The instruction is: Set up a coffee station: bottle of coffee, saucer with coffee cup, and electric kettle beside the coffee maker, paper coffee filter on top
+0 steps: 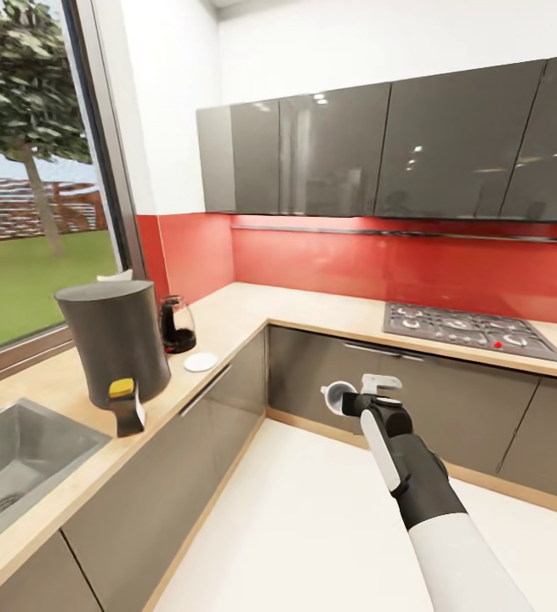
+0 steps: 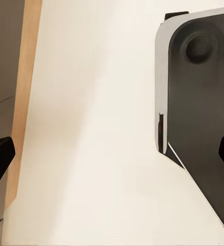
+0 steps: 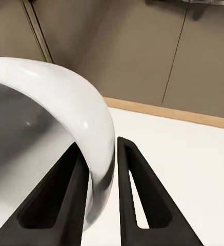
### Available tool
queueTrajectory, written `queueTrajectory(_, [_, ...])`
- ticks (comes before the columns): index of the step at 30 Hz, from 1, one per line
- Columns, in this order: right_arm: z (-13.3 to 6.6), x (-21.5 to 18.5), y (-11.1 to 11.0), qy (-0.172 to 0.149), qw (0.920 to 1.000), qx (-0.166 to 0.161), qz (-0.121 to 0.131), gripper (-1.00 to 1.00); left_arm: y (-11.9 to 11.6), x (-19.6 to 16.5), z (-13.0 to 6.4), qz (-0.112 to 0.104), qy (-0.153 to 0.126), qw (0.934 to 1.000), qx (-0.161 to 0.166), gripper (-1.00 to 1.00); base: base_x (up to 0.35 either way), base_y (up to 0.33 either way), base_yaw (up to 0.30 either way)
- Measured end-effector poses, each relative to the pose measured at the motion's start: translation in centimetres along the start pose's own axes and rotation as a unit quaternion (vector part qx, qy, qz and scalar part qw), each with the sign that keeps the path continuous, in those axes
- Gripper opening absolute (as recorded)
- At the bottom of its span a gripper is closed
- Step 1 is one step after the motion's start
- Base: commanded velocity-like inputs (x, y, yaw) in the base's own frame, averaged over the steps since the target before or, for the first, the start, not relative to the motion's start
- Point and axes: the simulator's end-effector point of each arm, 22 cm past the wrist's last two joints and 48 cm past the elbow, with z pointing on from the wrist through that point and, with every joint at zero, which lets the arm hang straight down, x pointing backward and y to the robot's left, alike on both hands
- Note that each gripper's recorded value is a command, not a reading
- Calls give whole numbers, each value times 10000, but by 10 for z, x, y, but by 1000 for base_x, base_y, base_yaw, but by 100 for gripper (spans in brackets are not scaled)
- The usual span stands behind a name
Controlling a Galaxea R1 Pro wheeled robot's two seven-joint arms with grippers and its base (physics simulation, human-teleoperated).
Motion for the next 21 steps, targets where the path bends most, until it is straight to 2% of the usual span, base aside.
queueTrajectory(10, [1,1,-3,8,10000,32,-22,-100,0,0,0,0,2,10000,3,100,283,-155,0])
queueTrajectory(21, [1,1,-3,4,10000,30,-15,-100,0,1,0,-5,10,10000,4,100,162,-244,0])
